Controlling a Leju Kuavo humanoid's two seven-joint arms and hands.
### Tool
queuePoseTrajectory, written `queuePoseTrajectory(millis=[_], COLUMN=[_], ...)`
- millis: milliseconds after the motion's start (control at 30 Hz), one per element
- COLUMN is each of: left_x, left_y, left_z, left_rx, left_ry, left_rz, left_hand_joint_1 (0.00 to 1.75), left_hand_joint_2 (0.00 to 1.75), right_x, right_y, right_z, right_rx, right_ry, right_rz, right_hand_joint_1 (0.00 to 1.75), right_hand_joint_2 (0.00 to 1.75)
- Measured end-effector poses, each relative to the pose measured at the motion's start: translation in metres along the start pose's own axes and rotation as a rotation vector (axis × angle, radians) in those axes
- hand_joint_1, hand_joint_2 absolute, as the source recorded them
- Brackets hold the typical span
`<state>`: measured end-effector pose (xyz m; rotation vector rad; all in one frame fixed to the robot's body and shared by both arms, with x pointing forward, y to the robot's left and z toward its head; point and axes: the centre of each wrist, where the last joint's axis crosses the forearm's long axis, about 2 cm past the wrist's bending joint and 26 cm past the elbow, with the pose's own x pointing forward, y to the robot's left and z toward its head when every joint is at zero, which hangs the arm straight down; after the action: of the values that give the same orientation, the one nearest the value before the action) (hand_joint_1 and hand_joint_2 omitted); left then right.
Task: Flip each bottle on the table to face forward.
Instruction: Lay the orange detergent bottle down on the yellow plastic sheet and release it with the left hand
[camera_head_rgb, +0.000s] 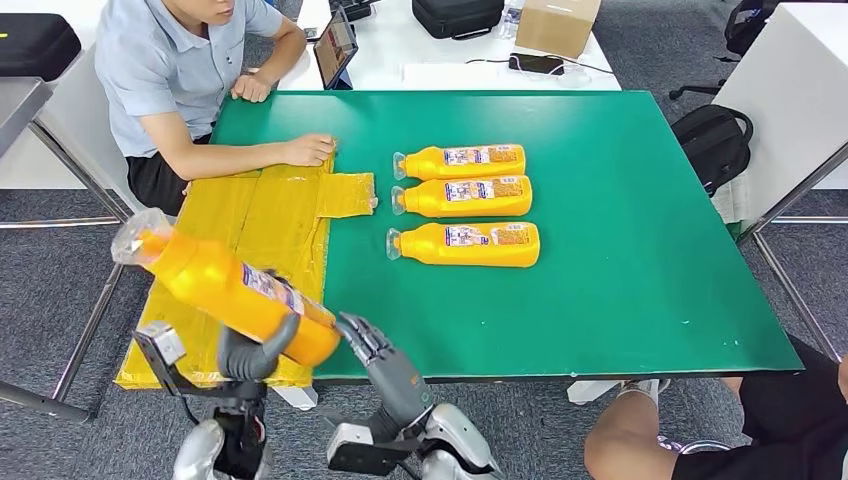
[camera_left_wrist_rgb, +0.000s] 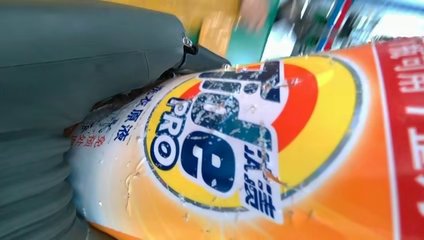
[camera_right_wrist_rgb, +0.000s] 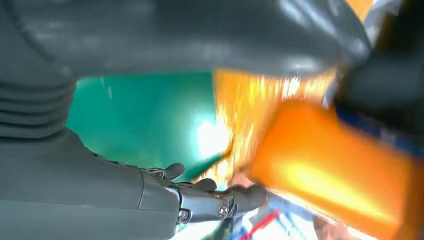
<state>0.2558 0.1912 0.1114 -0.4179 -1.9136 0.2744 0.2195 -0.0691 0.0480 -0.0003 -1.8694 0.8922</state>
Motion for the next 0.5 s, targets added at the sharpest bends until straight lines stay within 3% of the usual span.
queuePoseTrajectory(millis=[133,267,500], left_x=[0.01,0.014,0.016], left_y=[0.032,0.062,0.089], left_z=[-0.029,-0.049,-0.06], left_rx=[-0.007,-0.04,-0.034], left_ry=[-0.039,0.017,0.067], left_rz=[-0.348,-0.599,-0.789], left_hand_joint_1=[1.75,1.75,1.75], left_hand_joint_2=[1.75,1.75,1.75], right_x=[0.001,0.002,0.004], right_y=[0.002,0.002,0.002], right_z=[0.002,0.002,0.001], right_rx=[0.001,-0.009,-0.012], right_ry=[-0.018,-0.039,-0.056], right_rz=[-0.002,0.011,0.024], right_hand_joint_1=[0.0,0.0,0.0], right_hand_joint_2=[0.0,0.0,0.0])
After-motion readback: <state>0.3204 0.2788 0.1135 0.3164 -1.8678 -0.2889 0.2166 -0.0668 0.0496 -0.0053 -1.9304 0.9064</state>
